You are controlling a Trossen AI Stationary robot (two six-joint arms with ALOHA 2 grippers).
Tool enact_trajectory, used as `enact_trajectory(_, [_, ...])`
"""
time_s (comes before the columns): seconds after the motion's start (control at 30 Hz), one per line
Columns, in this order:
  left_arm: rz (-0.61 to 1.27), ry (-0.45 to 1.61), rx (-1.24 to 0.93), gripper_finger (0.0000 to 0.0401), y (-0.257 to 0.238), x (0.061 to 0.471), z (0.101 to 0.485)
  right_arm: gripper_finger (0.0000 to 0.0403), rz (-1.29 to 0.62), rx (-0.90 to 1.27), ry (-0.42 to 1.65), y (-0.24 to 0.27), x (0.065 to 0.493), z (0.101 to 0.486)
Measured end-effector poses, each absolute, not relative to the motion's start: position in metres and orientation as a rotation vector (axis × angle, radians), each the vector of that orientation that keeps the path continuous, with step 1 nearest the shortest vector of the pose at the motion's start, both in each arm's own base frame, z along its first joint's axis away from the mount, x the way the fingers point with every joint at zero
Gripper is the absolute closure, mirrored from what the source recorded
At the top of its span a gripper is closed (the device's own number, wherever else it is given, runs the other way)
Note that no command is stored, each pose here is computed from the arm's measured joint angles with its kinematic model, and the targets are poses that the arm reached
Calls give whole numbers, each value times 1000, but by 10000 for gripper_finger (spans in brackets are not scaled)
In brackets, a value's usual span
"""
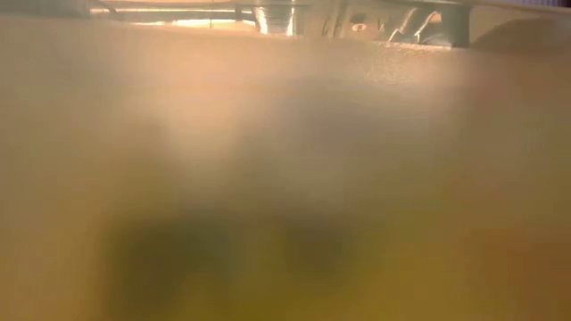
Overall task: Pick & Place food coloring
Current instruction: Put the big pink food coloring bottle in the yellow bin, then put the big black food coloring bottle in the yellow bin
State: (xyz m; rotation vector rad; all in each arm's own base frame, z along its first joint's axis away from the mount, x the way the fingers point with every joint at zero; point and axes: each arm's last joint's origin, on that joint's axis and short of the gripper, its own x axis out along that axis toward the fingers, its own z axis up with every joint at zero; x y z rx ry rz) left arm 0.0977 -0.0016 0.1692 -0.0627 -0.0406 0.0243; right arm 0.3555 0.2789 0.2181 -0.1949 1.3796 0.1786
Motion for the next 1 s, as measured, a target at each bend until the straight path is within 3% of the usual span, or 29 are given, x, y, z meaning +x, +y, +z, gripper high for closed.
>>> enact_trajectory(0.4, [25, -41, -63, 280, -2, 98, 169, 227, 195, -185, 1408, 279, 354, 218])
enact_trajectory(0.8, [25, -41, -63, 280, -2, 98, 169, 159, 168, -180, 1429, 268, 343, 242])
enact_trajectory(1.0, [24, -41, -62, 280, -2, 98, 169, 153, 152, -169, 1442, 251, 335, 266])
